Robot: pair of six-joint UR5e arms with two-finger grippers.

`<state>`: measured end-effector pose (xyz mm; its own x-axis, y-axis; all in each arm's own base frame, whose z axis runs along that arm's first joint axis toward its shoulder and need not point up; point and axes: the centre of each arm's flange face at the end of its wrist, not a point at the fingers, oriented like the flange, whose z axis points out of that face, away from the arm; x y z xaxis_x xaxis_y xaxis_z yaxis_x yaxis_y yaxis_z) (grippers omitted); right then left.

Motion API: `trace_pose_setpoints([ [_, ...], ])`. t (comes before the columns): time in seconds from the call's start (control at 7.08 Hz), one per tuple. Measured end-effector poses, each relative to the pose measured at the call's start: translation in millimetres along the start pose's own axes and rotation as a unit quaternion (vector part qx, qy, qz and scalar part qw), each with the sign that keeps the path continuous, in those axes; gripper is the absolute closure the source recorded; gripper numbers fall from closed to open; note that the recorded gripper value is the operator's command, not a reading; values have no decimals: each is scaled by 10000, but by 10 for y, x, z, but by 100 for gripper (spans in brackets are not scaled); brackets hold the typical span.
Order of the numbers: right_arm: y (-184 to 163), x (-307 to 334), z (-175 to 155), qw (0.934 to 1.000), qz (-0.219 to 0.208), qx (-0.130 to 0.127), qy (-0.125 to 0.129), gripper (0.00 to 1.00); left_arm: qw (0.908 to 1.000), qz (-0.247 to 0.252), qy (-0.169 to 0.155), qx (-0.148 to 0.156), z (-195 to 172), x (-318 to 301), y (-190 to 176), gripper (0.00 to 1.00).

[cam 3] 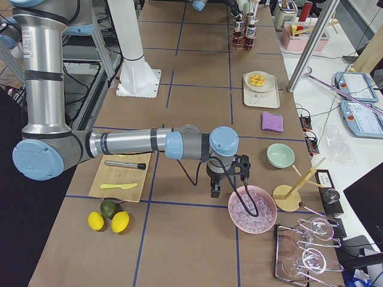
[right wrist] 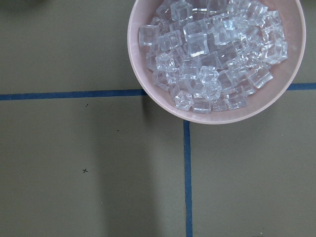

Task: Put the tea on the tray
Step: 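Reach the left gripper into the copper rack and grasp a tea bottle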

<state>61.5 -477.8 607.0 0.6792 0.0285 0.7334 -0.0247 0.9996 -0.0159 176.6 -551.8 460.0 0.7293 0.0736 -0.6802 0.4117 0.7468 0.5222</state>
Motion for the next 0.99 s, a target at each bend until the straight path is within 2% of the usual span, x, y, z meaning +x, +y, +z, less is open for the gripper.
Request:
trace_pose_setpoints([
  [0.14, 0, -6, -6, 10000, -6, 6, 2, 0, 10000, -5, -1, 0, 3, 0, -2, 50],
  [0.42, -1, -36, -34, 10000, -35, 33, 1, 0, 10000, -13, 10, 10, -6, 7, -13, 95],
  [0.57, -1, -43, -40, 10000, -43, 40, 0, 0, 10000, -12, 26, 11, -16, 17, -18, 100],
  [0.99, 25, -93, -89, 9999, -87, 85, -14, 0, 10000, -28, 54, 57, -97, 27, -85, 100],
])
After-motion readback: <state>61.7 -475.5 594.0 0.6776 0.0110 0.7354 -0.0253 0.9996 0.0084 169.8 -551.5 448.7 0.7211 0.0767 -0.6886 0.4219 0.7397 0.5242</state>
